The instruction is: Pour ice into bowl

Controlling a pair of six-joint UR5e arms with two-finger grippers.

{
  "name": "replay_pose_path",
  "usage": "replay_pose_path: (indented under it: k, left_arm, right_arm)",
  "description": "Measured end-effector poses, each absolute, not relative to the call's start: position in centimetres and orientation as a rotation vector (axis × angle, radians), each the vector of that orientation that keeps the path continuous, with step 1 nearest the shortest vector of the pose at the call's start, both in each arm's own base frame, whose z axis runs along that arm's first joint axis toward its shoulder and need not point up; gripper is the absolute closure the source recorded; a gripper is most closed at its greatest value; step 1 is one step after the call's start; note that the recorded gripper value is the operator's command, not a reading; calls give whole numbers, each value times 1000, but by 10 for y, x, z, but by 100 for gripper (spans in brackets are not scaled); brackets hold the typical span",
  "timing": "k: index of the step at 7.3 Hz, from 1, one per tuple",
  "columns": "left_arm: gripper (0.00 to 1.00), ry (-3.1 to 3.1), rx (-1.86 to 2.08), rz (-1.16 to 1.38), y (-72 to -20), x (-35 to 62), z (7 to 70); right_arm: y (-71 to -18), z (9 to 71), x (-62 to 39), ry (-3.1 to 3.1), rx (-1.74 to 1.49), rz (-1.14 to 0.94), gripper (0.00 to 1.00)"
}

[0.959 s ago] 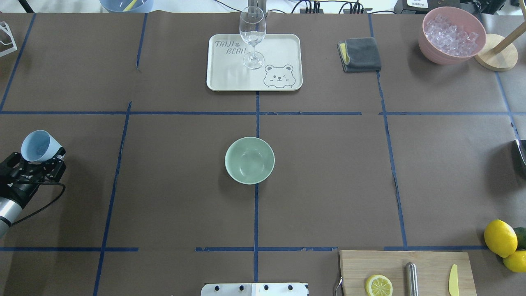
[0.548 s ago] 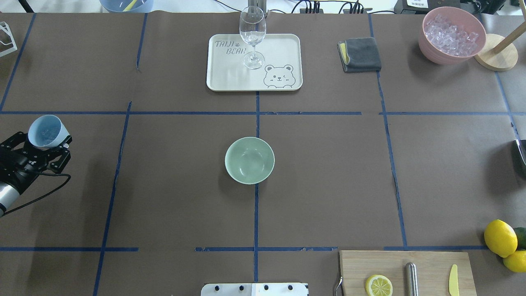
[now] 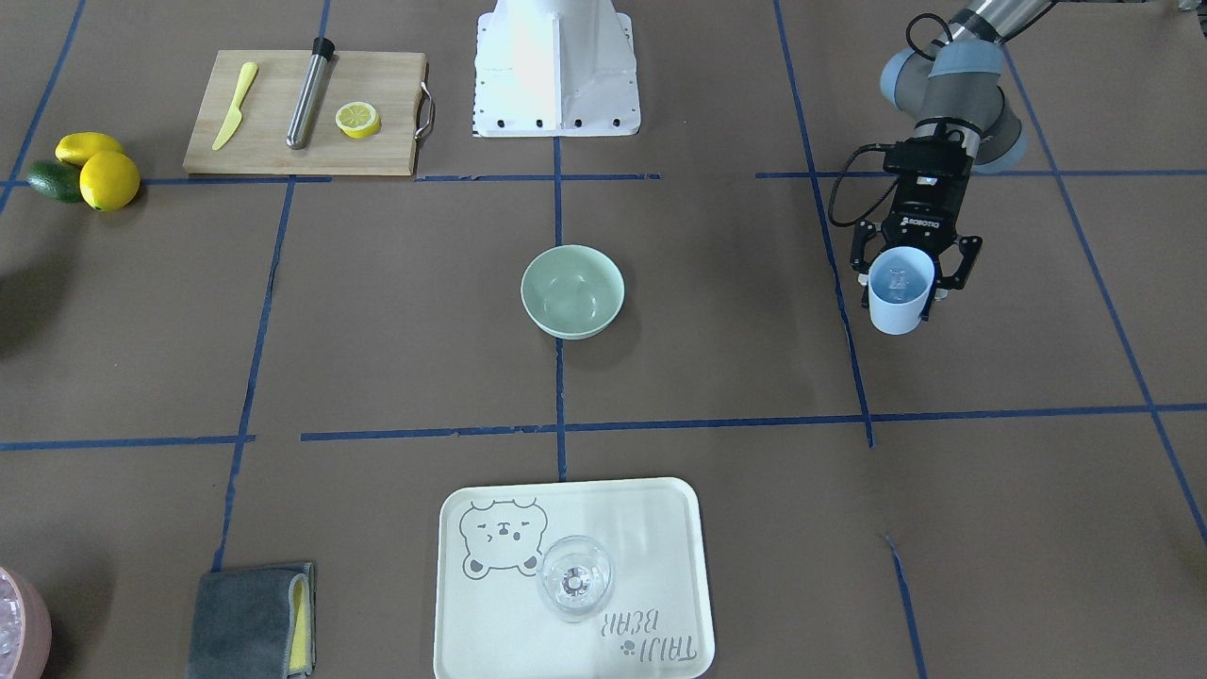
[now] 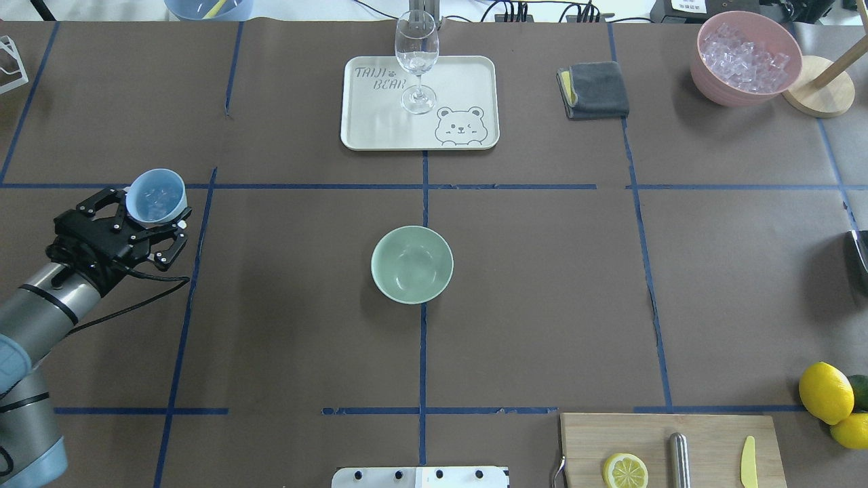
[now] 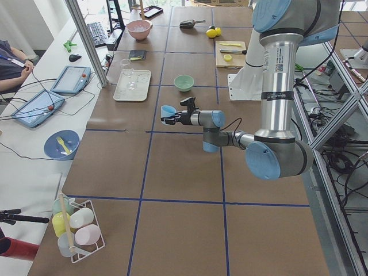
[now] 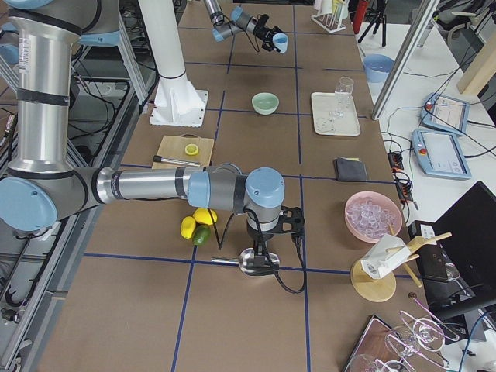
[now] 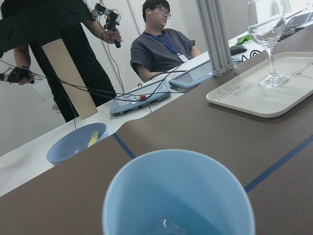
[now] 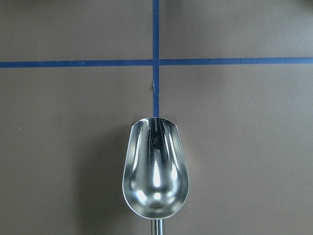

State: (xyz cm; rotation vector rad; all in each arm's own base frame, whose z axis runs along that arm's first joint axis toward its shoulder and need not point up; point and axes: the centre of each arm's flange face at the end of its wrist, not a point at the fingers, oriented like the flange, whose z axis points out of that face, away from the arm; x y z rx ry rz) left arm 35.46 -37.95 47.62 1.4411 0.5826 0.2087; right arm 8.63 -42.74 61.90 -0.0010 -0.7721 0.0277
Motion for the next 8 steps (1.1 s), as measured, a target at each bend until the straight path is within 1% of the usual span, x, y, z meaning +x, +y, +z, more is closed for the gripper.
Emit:
replay_pose_path:
  k: [5,8]
  left_arm:
    - [100,450,1375,333,-422,463,342]
    - [100,318,1441,559,-410,503,270]
  right_arm:
    - [-420,624,96,-773,-3,53,0]
    - [-419,626,100,-773,-3,67,0]
